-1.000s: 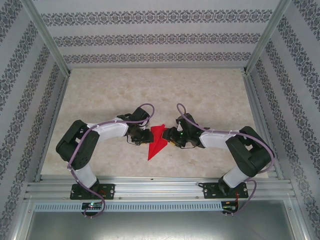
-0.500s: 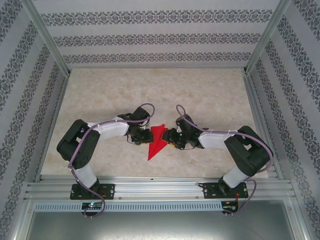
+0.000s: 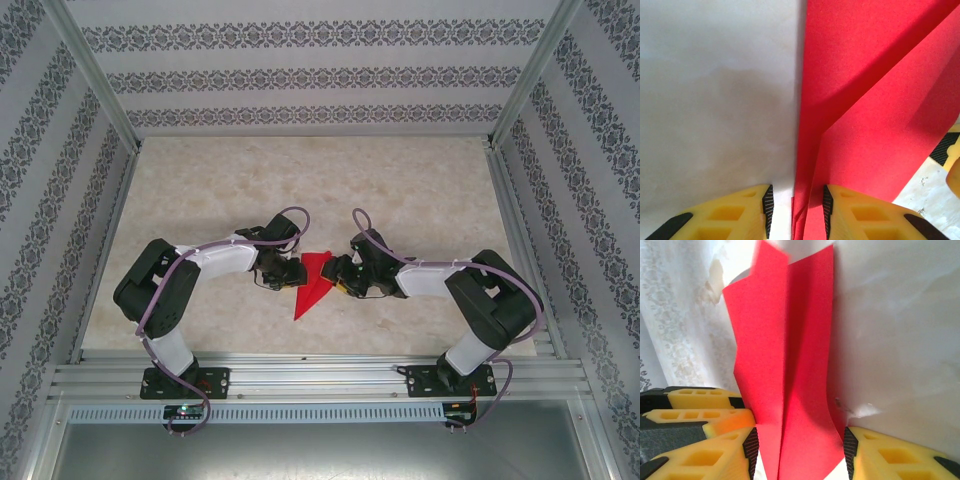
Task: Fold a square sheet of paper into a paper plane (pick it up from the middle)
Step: Turn over the paper at the center of the table.
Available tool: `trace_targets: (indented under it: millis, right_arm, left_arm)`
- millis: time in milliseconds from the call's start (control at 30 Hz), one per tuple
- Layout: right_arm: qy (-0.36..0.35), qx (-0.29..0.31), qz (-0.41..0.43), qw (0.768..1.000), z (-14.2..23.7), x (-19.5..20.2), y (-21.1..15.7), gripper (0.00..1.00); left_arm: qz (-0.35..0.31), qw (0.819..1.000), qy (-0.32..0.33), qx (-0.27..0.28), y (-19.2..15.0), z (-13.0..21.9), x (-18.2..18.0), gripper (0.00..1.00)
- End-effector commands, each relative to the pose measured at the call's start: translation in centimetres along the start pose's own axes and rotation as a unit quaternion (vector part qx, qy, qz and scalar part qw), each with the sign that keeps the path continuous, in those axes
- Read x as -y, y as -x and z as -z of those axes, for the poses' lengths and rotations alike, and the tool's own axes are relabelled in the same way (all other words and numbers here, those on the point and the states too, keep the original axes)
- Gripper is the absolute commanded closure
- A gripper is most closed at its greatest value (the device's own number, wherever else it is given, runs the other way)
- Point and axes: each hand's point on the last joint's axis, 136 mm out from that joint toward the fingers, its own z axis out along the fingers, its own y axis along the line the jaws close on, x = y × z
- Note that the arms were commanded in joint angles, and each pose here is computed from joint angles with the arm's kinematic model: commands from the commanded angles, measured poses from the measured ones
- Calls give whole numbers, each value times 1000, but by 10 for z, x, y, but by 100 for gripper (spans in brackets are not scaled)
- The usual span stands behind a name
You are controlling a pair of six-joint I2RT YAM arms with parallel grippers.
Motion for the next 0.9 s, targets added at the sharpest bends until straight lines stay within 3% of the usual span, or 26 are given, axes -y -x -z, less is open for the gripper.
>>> trace_targets:
  millis: [0, 600, 867]
  right_arm:
    - [25, -3, 13, 1000, -3, -14, 0, 49]
    - [62, -1, 76, 995, -11, -43, 23, 46]
    - [55, -16, 78, 995, -21, -36, 17, 55]
  left_arm:
    - [-22, 1000, -19, -9, -3, -13, 14, 65]
    - [-20, 1000, -13, -10, -5, -12, 11, 67]
    - [-18, 1000, -15, -4, -4, -10, 13, 68]
